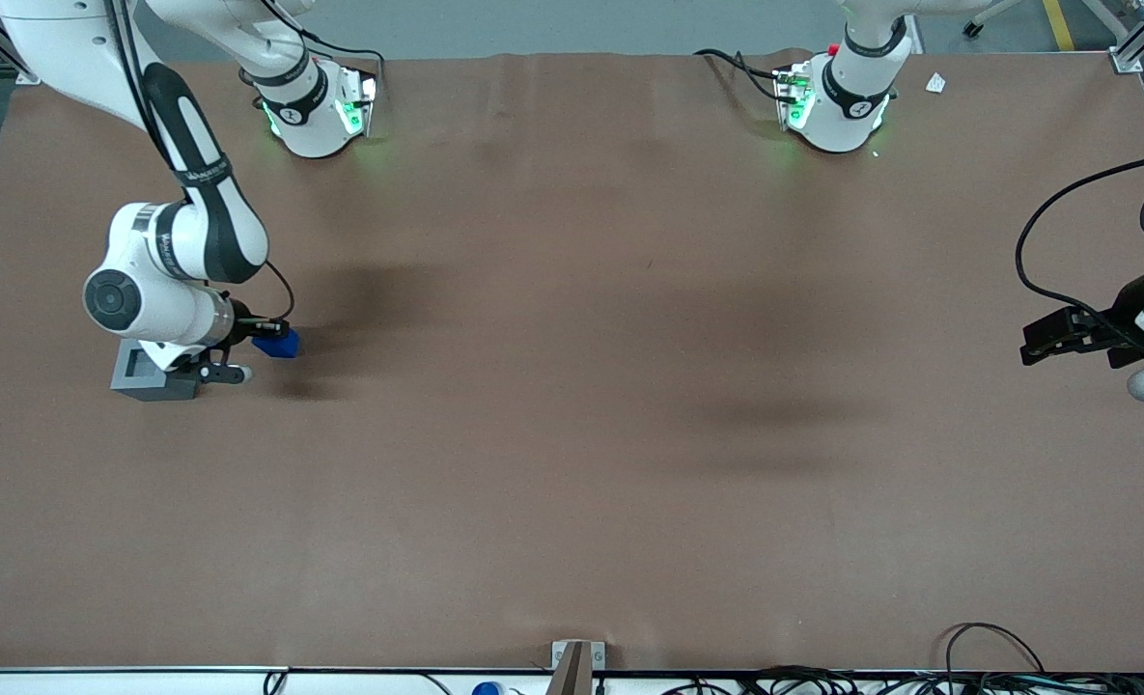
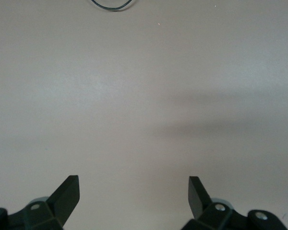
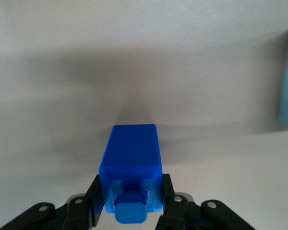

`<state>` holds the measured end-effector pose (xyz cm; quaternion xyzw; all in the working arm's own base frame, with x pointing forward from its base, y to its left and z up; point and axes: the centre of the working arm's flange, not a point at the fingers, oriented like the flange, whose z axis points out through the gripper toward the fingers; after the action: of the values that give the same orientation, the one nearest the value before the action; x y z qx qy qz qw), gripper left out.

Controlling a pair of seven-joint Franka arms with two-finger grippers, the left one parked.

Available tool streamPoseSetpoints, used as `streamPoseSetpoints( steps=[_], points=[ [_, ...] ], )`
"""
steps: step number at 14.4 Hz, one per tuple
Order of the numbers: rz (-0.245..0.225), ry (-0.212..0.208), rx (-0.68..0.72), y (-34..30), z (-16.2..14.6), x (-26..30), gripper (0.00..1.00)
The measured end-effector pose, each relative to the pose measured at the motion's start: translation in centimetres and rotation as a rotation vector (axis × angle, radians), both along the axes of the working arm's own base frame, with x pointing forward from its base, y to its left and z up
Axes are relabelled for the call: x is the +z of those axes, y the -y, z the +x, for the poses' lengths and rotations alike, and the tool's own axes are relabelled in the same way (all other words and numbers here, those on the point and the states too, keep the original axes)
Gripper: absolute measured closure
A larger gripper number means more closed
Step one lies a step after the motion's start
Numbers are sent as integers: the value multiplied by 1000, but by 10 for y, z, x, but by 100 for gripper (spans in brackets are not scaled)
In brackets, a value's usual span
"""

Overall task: Insert blue part into gray base with right arm
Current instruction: 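Lift the blue block and carry it over the gray base, then lower the blue block into the gray base's socket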

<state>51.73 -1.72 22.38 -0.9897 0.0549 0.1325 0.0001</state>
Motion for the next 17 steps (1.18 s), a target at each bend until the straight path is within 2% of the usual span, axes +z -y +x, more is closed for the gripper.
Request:
streamPoseSetpoints(
  steps=[5, 9, 17],
  points=[
    [14, -47, -55, 38, 34, 54, 49],
    [14, -25, -6, 83, 51, 94, 49],
    [8, -8, 107, 159, 42, 106, 49]
  ],
)
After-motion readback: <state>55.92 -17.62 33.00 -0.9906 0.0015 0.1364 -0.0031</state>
